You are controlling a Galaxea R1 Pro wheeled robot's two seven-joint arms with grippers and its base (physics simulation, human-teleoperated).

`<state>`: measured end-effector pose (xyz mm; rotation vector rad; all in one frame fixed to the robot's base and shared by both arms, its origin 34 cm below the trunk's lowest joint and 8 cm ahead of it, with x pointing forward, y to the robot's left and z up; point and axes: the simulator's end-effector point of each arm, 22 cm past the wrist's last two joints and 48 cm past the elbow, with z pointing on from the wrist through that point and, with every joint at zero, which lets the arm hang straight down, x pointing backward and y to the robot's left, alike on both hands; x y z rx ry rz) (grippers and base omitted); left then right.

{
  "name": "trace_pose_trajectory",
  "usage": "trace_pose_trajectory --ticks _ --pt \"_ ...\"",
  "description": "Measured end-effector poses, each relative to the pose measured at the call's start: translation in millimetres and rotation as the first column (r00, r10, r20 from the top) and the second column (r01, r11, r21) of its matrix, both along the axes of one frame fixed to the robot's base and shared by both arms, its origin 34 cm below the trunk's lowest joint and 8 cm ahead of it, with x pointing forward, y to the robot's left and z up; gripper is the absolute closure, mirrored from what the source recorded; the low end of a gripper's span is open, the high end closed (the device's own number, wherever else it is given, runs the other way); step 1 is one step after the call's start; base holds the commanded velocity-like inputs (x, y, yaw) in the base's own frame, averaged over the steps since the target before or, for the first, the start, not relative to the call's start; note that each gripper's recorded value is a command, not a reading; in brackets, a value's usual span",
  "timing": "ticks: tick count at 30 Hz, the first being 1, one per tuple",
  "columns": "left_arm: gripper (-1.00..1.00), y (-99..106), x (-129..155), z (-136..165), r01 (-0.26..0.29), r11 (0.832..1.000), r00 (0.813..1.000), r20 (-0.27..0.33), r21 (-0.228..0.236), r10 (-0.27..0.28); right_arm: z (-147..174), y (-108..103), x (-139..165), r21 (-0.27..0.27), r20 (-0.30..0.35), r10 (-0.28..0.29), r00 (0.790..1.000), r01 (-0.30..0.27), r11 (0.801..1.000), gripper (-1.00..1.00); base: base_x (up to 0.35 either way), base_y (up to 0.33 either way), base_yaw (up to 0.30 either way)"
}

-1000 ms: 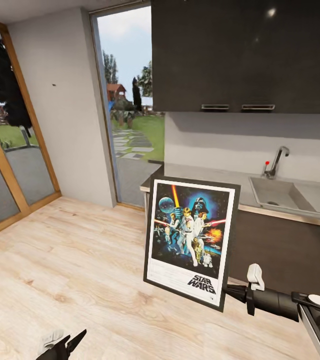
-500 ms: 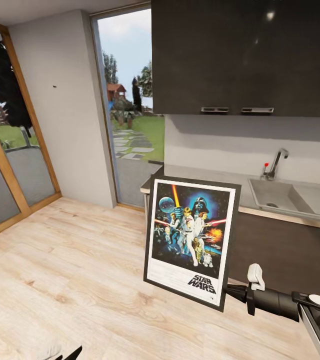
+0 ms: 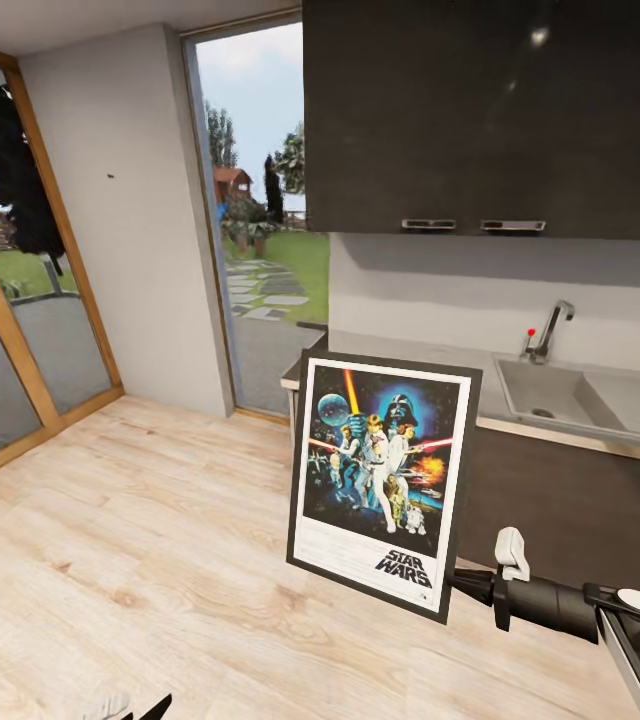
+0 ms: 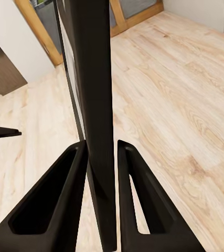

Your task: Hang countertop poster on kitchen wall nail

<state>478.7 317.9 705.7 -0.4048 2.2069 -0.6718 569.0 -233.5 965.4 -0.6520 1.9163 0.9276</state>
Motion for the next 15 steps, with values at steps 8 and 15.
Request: trace_pose_trajectory --ticks 8,15 --pt "-1.00 -0.8 -2.3 7.9 0.000 1.000 1.000 0.000 -0.001 0.000 8.0 0.0 -2.4 0.000 0.000 0.000 1.000 0.000 1.000 1.00 0.000 0.000 0.000" --pt "-1.00 -0.8 -4.6 14.3 0.000 1.000 1.000 0.000 -0.001 0.000 14.5 0.1 -4.6 0.000 0.000 0.000 1.000 0.000 1.000 1.00 0.000 0.000 0.000"
